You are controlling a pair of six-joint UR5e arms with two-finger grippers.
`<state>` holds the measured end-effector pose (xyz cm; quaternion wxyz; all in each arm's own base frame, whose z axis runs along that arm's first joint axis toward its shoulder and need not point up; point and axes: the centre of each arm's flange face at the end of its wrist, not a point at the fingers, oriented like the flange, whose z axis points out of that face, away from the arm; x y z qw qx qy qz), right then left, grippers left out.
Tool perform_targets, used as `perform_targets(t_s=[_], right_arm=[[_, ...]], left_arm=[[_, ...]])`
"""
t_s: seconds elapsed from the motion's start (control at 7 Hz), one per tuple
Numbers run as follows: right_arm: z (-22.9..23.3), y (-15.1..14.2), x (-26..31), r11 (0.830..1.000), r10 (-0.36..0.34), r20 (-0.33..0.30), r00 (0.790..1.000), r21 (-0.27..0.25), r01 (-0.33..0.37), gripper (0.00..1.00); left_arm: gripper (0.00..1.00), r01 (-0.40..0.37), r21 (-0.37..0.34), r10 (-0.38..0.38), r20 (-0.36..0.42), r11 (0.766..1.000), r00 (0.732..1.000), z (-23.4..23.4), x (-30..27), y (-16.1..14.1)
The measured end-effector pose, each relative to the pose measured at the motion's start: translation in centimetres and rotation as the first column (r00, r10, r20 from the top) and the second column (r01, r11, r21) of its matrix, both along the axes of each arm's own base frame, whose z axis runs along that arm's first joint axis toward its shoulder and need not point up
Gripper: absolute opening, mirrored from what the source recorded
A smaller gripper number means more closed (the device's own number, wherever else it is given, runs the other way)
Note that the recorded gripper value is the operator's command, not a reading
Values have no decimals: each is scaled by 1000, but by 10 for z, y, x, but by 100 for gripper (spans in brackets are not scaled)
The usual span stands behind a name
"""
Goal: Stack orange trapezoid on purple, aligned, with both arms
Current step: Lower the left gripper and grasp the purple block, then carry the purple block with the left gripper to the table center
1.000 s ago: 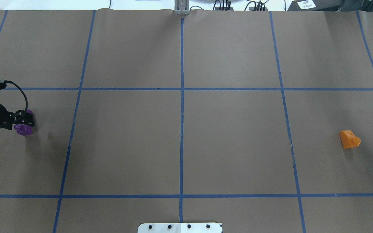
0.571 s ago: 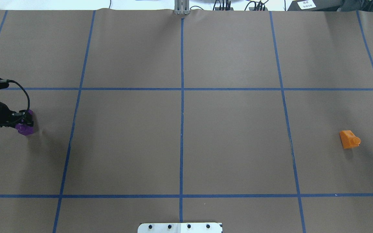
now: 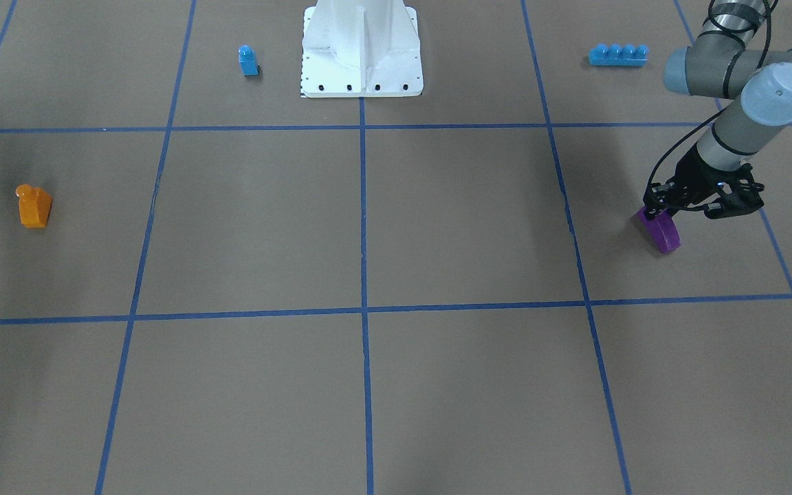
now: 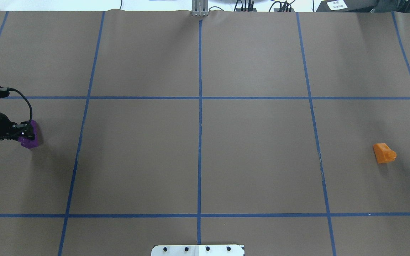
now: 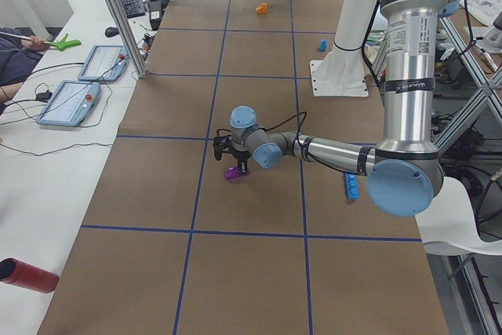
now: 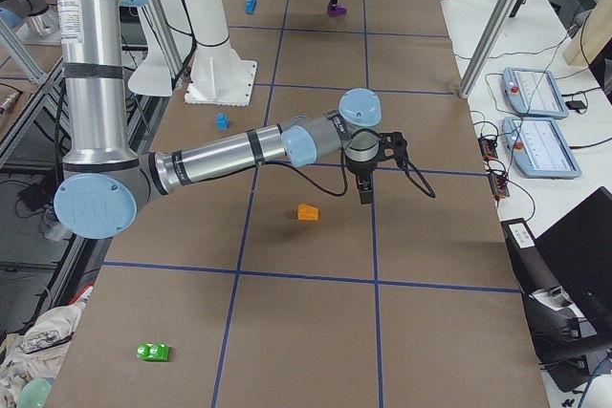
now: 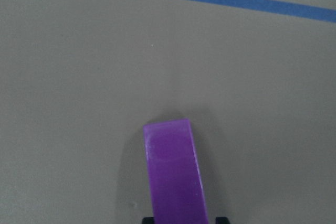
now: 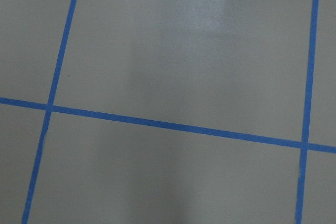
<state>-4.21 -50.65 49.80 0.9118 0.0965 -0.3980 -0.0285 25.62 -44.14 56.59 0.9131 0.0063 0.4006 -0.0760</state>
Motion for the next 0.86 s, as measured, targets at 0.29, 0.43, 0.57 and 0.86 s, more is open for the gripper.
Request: perform_targets(t_s=[0.29,0.43,0.57,0.86], right_arm=[[0,0,-1,1000,0,0,1000,-1,0,100],[0,0,-1,1000,-1,1,1000,-1,1,100],[0,0,-1,1000,-1,1,1000,-2,1,100],[-1,0,-2,1000,-3,5,1000,8,3,100]], left_arm=[[0,0,21,1,-17,1000,1000,-16,3,-3],[0,0,43,2,-35,999,999,-31,7,-8],[0,-6,69,10,-57,998,998,-50,17,-14],[0,-53,84,58,-60,995,997,-112,68,-30]])
